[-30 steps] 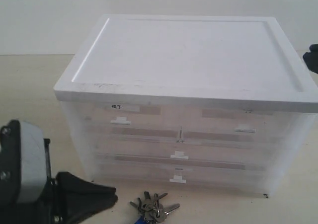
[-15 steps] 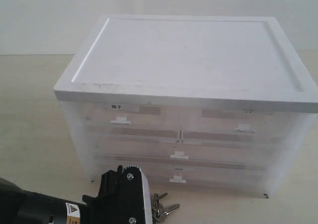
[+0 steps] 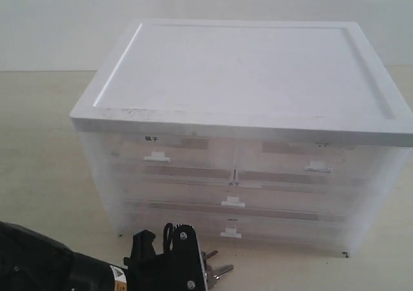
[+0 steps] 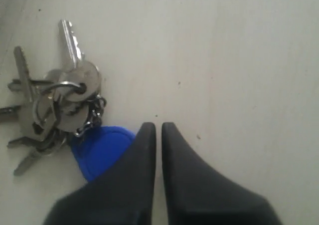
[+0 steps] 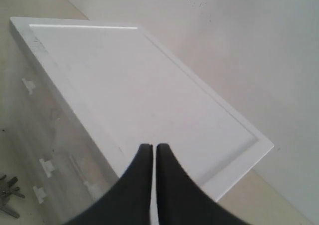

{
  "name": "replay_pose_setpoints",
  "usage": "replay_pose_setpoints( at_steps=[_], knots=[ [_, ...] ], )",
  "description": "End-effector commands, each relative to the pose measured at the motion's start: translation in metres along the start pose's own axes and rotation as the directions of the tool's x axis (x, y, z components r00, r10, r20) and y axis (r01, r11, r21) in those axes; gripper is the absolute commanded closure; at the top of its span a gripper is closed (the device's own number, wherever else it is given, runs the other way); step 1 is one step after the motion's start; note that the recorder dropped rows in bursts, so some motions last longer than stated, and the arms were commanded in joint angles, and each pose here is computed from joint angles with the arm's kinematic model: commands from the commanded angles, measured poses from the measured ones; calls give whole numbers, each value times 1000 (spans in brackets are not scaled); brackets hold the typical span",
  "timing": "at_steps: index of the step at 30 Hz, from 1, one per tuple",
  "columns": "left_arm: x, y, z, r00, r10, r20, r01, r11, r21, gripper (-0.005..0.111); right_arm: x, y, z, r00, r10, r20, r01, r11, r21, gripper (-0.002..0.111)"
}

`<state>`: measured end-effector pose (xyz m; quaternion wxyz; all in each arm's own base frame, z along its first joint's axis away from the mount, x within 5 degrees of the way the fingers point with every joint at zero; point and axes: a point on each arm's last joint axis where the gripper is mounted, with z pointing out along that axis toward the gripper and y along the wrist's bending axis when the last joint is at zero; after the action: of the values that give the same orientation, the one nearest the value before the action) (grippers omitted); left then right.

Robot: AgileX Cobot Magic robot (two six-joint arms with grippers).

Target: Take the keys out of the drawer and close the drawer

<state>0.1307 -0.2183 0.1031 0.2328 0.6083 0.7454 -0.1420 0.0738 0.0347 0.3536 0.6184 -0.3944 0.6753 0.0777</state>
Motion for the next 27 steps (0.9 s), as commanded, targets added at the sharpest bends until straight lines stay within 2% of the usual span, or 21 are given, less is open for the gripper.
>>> replay_pose_setpoints(
  at_steps=[1,7,19,27],
  knots=[
    [-5,5,9,1000,-25,-19,25,1000,-16,102,1,-1,0,1000,4,2,-4,1000,-4,108],
    [-6,21,19,993,-39,-108,29,995,-97,102,1,0,0,1000,6,-3,-6,1000,-10,108],
    [-1,51,17,990,-111,-88,98,985,-145,102,1,0,0,1000,6,-2,-6,1000,-9,108],
    [-11,48,18,997,-81,-6,80,993,-89,102,1,0,0,1000,6,-2,-6,1000,-9,108]
  ],
)
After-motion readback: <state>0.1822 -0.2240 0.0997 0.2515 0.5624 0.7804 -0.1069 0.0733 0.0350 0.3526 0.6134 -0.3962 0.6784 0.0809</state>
